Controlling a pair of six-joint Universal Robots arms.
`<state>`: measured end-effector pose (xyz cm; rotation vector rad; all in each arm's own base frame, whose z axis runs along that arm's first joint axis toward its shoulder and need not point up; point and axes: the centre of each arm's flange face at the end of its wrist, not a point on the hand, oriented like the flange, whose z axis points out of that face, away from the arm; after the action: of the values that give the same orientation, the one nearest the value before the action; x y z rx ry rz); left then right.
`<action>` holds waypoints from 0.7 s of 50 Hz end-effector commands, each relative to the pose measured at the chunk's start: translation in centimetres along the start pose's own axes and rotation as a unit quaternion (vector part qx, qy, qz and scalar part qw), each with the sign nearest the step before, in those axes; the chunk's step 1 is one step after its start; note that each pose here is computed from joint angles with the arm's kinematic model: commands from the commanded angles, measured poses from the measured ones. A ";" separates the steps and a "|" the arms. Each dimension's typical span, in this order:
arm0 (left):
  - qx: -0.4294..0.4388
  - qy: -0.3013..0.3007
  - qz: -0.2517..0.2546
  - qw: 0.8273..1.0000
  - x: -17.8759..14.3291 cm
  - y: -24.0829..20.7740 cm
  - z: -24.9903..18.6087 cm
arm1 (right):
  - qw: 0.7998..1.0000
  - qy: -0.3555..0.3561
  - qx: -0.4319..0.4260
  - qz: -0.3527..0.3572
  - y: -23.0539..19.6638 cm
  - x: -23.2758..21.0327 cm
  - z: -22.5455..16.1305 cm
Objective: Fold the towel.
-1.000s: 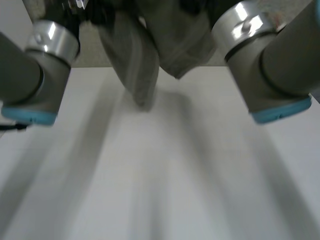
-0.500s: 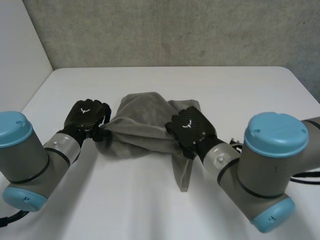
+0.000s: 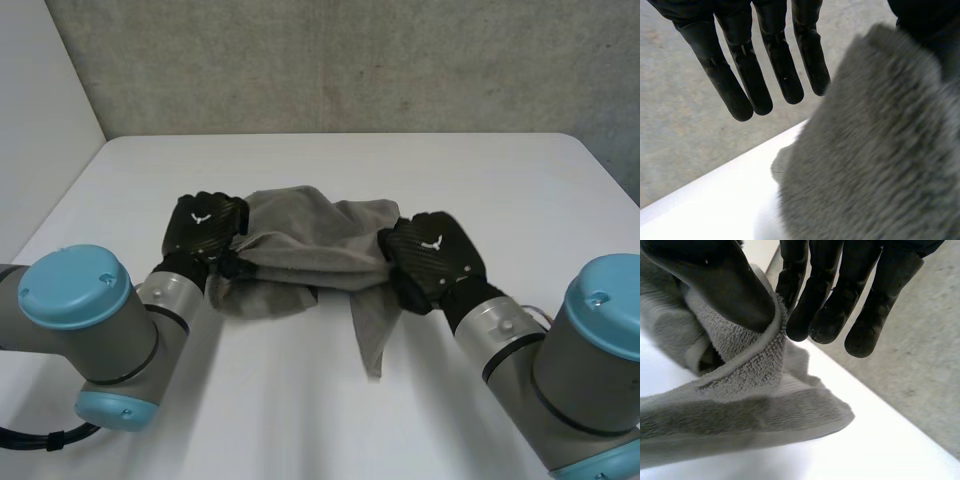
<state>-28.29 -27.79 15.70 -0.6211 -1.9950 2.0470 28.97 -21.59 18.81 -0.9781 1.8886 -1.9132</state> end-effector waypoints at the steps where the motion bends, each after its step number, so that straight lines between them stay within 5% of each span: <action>1: 0.012 -0.046 0.011 0.999 -1.4 0.1 0.8 | 0.999 0.037 0.026 0.015 -1.1 2.2 0.4; 21: 0.039 -0.098 0.017 0.994 -5.1 -2.5 0.3 | 0.997 0.067 0.009 0.025 0.3 3.2 0.9; 29: 0.118 -0.114 0.021 0.986 -6.7 -8.5 0.8 | 0.990 0.090 0.105 0.013 -8.1 5.5 0.8; 35: 0.112 -0.109 0.021 0.988 -6.6 -10.2 0.1 | 0.993 0.077 0.086 0.015 -10.4 5.9 0.4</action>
<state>-23.79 -30.74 25.56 -0.3989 -1.8219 2.4291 27.56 -24.89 27.65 -0.7419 1.7570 -2.1750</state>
